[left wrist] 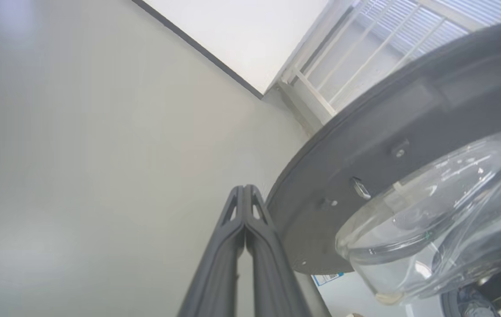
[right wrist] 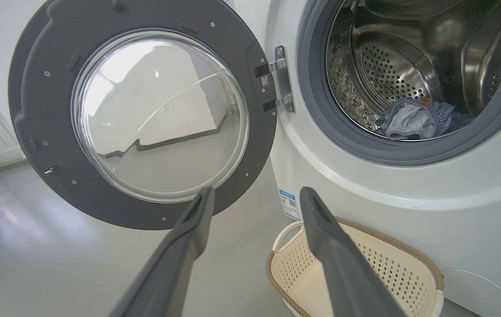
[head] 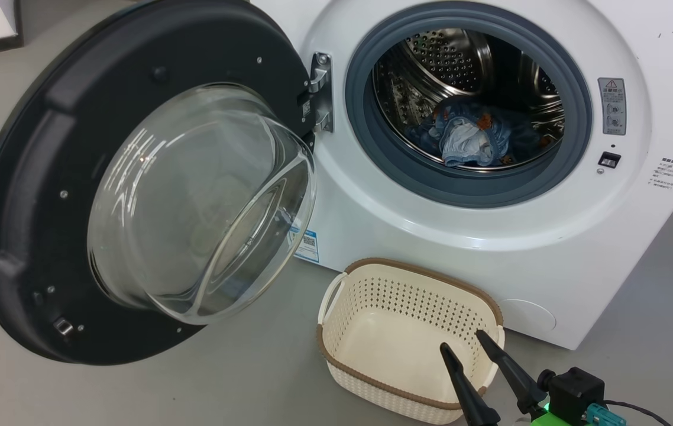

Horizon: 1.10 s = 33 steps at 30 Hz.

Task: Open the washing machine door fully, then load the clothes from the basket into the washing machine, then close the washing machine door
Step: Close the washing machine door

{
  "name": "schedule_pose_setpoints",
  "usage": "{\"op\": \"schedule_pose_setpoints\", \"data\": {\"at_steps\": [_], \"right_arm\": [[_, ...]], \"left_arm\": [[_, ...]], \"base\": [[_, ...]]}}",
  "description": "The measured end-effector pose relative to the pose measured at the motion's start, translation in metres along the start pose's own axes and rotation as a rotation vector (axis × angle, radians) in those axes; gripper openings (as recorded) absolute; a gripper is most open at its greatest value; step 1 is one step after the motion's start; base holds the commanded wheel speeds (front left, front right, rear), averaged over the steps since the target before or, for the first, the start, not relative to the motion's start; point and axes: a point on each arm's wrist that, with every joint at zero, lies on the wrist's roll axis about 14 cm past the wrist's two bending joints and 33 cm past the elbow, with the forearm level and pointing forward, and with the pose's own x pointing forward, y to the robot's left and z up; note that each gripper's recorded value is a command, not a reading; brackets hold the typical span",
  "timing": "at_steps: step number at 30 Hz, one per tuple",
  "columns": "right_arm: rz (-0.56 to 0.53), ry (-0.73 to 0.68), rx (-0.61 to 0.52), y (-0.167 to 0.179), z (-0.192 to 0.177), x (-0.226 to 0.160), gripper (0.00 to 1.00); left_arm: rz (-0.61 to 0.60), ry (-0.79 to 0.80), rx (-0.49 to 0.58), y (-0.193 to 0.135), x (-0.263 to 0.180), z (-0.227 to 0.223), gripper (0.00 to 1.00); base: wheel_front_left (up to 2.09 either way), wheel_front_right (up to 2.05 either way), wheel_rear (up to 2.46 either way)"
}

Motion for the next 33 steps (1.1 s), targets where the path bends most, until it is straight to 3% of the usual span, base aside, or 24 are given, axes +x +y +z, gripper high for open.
{"op": "schedule_pose_setpoints", "data": {"at_steps": [8, 18, 27, 33], "right_arm": [[0.001, 0.009, 0.012, 0.0, -0.004, 0.002, 1.0], [-0.032, 0.052, 0.035, -0.012, -0.02, -0.005, 1.0], [-0.071, 0.092, 0.061, -0.03, -0.038, -0.008, 1.0], [-0.093, 0.12, 0.064, -0.044, -0.049, -0.011, 1.0]], "left_arm": [[0.065, -0.187, -0.405, 0.016, 0.035, 0.059, 0.0], [-0.026, -0.187, -0.53, -0.007, 0.092, 0.115, 0.0], [-0.024, -0.095, -0.704, -0.035, 0.14, 0.12, 0.0], [-0.067, -0.011, -0.756, -0.067, 0.163, 0.105, 0.0]], "base": [[0.0, 0.0, 0.0], [0.0, 0.0, 0.0], [0.0, 0.0, 0.0], [0.0, 0.0, 0.0]]}}
